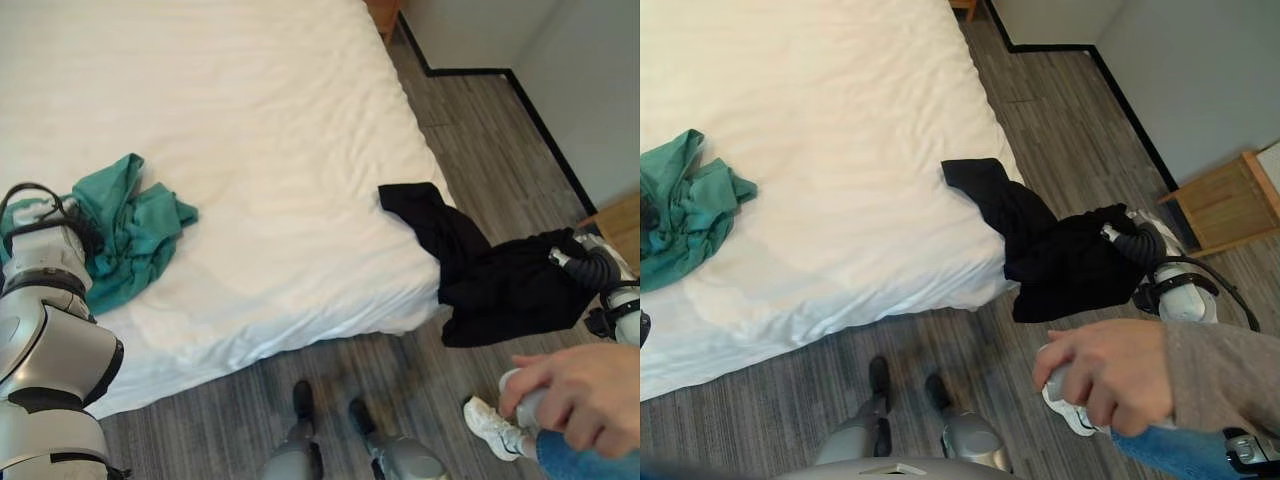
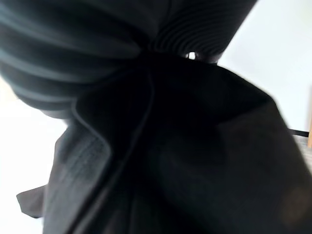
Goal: Pick up bed clothes into laundry basket.
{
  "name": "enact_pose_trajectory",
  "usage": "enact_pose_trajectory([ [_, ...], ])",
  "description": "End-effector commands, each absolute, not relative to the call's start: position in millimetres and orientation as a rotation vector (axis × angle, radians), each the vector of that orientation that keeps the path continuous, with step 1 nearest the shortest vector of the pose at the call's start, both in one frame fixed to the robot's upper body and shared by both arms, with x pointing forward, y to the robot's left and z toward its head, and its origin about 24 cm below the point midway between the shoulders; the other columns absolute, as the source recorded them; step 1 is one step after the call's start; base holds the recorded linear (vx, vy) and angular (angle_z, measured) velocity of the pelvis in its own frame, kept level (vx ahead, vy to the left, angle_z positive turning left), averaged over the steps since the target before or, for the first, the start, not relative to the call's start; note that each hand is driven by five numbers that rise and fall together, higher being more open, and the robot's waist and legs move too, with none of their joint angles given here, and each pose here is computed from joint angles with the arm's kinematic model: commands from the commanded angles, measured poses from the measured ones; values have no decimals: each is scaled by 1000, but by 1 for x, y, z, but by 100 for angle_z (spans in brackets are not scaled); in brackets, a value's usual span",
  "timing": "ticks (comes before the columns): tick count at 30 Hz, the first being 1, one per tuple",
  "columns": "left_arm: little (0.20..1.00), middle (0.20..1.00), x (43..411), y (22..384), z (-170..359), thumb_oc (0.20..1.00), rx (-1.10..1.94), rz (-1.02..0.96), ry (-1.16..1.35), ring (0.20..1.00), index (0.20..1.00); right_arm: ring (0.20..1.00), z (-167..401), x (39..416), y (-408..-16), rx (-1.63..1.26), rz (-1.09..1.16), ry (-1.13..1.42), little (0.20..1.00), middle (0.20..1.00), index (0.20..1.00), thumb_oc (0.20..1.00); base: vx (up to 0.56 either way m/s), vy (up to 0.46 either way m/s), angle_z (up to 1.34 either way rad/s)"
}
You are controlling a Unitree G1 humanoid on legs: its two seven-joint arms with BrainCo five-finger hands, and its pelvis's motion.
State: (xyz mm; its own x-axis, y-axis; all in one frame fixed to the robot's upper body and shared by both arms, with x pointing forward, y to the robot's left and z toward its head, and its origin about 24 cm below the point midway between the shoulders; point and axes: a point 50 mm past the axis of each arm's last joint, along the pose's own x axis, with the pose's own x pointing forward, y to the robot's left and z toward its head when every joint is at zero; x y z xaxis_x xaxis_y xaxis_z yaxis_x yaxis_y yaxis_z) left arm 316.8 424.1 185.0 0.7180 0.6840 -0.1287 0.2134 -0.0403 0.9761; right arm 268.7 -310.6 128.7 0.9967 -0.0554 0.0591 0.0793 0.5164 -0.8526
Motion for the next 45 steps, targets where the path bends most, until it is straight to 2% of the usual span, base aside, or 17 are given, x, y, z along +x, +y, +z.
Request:
enact_pose_trajectory([
  [1,1000,1000,298,437,162,1000,1527,395,904,1000,1000,200,164,274,-311,-1005,-128,-168,200,200,200,200,20,18,-13],
  [3,1000,1000,286,445,155,1000,1507,396,945,1000,1000,200,166,273,-306,-992,-102,-192,200,200,200,200,20,14,-29],
  [4,332,332,282,449,152,332,1490,405,955,332,332,200,167,273,-303,-984,-88,-202,200,200,200,200,15,14,-37],
  [5,200,200,278,451,149,200,1468,412,959,200,200,200,168,272,-301,-975,-79,-217,200,200,200,200,18,14,-29],
  [13,200,200,277,451,144,200,1323,484,844,200,200,200,160,267,-297,-940,-67,-215,200,200,200,200,18,9,-3],
  [19,200,200,321,410,155,200,745,560,388,200,200,200,145,266,-298,-895,-84,-182,200,200,200,200,44,23,-4],
  [20,200,200,321,410,154,200,743,561,389,200,200,200,145,266,-298,-897,-83,-182,200,200,200,200,84,6,5],
  [22,200,200,353,369,177,200,373,502,74,200,200,200,141,267,-305,-885,-120,-154,200,200,200,200,48,3,29],
  [27,200,200,363,325,175,200,103,369,-151,200,200,200,135,266,-317,-899,-197,-104,200,200,200,200,34,27,19],
  [28,200,200,369,292,175,200,36,256,-222,200,200,200,136,266,-316,-905,-213,-109,200,200,200,200,3,6,20],
  [32,200,200,359,261,146,200,-88,129,-223,200,200,200,133,258,-317,-867,-249,-121,200,200,200,200,24,15,30],
  [33,200,200,345,247,155,200,-149,59,-320,200,200,200,133,253,-318,-824,-278,-136,200,200,200,200,4,9,3],
  [36,200,200,320,211,145,200,-234,-85,-351,200,200,200,126,250,-307,-485,-322,-224,200,200,200,200,-2,4,13],
  [37,200,200,301,205,144,200,-305,-147,-365,200,200,200,121,246,-291,10,-287,-339,200,200,200,200,-67,-2,25],
  [39,200,200,255,219,147,200,-393,-102,-448,200,200,200,120,225,-279,292,-249,-438,200,200,200,200,-19,-1,6],
  [40,200,200,244,224,117,200,-484,-33,-348,200,200,200,122,218,-264,473,-174,-508,200,200,200,200,0,0,0],
  [45,200,200,215,248,90,200,-575,141,-308,200,200,200,113,192,-256,800,-140,-586,200,200,200,200,-14,31,4],
])
